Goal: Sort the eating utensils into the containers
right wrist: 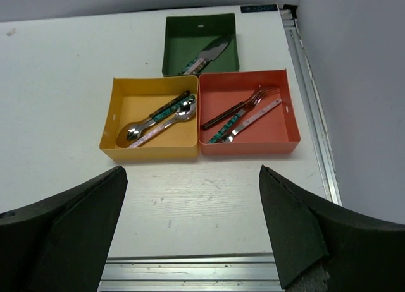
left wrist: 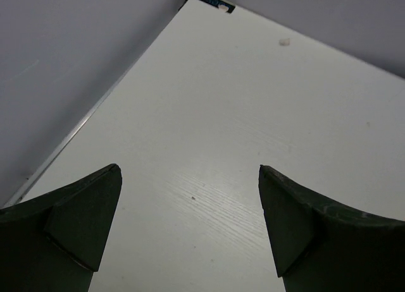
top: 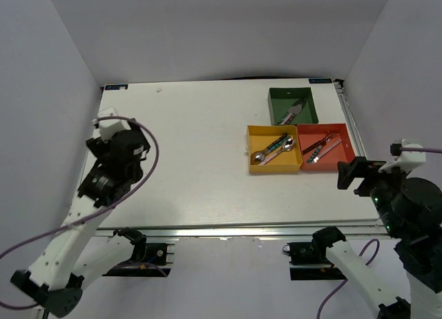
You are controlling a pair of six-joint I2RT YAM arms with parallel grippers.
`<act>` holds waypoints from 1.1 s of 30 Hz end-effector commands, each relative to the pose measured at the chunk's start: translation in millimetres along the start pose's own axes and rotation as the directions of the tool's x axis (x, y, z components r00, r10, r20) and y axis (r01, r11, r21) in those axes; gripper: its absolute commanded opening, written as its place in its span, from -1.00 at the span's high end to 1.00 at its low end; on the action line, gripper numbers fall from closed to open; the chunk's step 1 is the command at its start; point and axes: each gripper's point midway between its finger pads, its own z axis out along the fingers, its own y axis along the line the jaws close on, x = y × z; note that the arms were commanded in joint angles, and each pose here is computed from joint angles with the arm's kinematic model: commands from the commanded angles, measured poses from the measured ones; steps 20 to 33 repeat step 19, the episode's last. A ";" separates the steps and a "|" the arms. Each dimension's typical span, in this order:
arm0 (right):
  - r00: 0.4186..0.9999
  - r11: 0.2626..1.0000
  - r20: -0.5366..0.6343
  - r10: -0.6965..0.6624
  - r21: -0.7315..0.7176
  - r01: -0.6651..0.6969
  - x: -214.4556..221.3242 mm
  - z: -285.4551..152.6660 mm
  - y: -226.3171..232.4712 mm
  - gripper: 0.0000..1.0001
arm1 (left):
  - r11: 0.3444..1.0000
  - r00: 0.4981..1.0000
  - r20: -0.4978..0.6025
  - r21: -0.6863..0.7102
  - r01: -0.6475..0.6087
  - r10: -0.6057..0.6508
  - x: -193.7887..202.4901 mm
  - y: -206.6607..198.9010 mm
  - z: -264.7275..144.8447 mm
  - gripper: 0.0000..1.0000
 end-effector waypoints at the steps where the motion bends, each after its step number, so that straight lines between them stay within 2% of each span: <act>1: 0.998 1.000 0.065 -0.001 0.000 0.001 -12.4 -28.1 -11.1 -0.79 | 0.979 0.979 0.073 0.084 0.184 -0.190 -39.7 35.2 -37.1 -0.96; 5: 0.999 1.000 0.053 -0.001 0.006 0.001 -0.8 -25.4 -13.1 -0.79 | 0.976 0.969 0.119 0.038 0.214 -0.217 -49.9 73.6 -55.6 -0.96; 9: 0.999 1.000 0.047 0.006 0.011 -0.006 11.9 -20.6 -14.1 -0.79 | 0.983 0.977 0.112 0.000 0.183 -0.182 -45.5 85.0 -58.1 -0.96; 18: 1.000 1.000 0.018 0.020 0.017 -0.020 21.4 -8.2 -10.0 -0.79 | 0.985 0.980 0.096 0.016 0.174 -0.175 -27.3 77.8 -51.0 -0.96; 33: 1.000 1.000 0.014 0.021 0.019 -0.021 22.1 -6.8 -9.8 -0.79 | 0.984 0.979 0.098 0.018 0.178 -0.178 -27.1 77.5 -50.8 -0.96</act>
